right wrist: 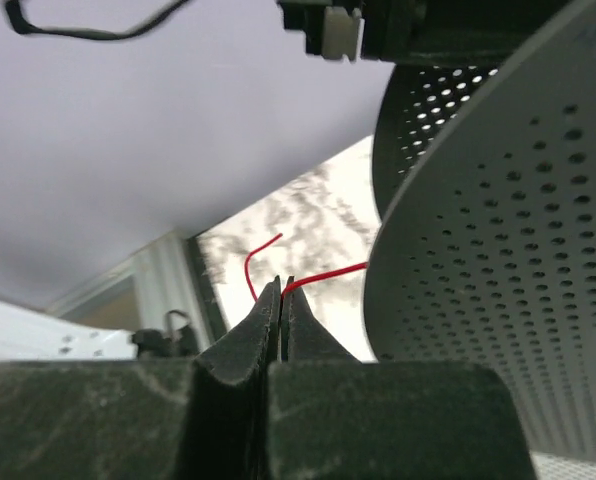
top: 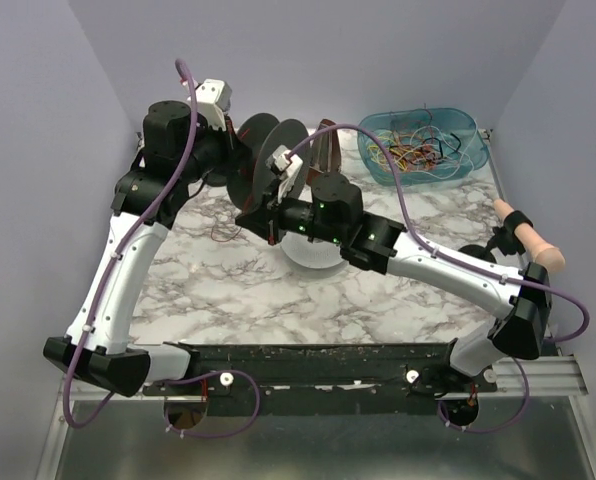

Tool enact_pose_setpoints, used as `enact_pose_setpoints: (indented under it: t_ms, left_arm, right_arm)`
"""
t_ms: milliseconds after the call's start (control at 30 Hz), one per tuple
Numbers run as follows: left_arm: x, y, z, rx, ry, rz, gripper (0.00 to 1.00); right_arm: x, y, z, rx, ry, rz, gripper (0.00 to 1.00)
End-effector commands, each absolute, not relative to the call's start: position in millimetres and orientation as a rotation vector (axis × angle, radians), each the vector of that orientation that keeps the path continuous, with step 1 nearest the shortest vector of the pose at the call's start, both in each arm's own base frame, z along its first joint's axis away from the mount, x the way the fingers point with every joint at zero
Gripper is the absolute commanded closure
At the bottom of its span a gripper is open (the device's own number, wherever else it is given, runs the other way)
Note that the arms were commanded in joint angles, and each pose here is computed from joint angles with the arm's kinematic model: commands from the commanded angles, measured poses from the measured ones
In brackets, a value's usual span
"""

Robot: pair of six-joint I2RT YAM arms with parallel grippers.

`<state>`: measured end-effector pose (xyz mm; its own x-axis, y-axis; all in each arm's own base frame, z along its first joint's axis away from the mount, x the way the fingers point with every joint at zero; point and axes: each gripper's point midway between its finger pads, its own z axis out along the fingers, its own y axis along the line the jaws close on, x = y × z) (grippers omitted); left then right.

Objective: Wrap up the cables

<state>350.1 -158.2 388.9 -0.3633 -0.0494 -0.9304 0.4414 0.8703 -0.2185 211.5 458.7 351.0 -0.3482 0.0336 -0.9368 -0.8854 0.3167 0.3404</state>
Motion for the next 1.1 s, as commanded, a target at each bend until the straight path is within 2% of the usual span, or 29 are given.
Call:
enact_pose_setpoints:
  t_ms: [0, 100, 267, 567, 867, 933, 1000, 1067]
  left_arm:
    - [360.5, -178.6, 443.3, 0.169, 1.742, -0.781, 1.0]
    - [357.9, -177.6, 453.8, 0.151, 1.732, -0.834, 1.0]
    - [347.9, -174.4, 473.8, 0.181, 1.698, -0.842, 1.0]
    - [337.6, -172.9, 510.1, 0.249, 1.618, -0.863, 1.0]
    - [320.5, -177.3, 517.6, 0.33, 1.598, -0.884, 1.0]
    - [312.5, -181.0, 519.1, 0.368, 1.593, -0.909, 1.0]
    - [304.9, -184.0, 519.6, 0.403, 1.592, -0.93, 1.0]
    - [299.6, -184.4, 518.2, 0.427, 1.594, -0.93, 1.0]
  right_arm:
    - [211.1, 456.5, 316.7, -0.83, 1.64, 0.951, 0.99]
    - [233.3, 445.1, 304.5, -0.708, 1.649, 0.844, 0.99]
    - [240.9, 424.5, 303.0, -0.619, 1.637, 0.79, 0.98]
    - [246.5, 399.1, 269.6, -0.428, 1.686, 1.015, 0.93]
    - [260.3, 370.8, 290.4, -0.367, 1.569, 1.056, 0.9]
    - [266.8, 360.8, 289.6, -0.363, 1.555, 1.039, 0.92]
    - [271.8, 346.4, 288.9, -0.333, 1.515, 1.042, 0.99]
    - [271.4, 335.6, 289.9, -0.333, 1.47, 1.061, 0.99]
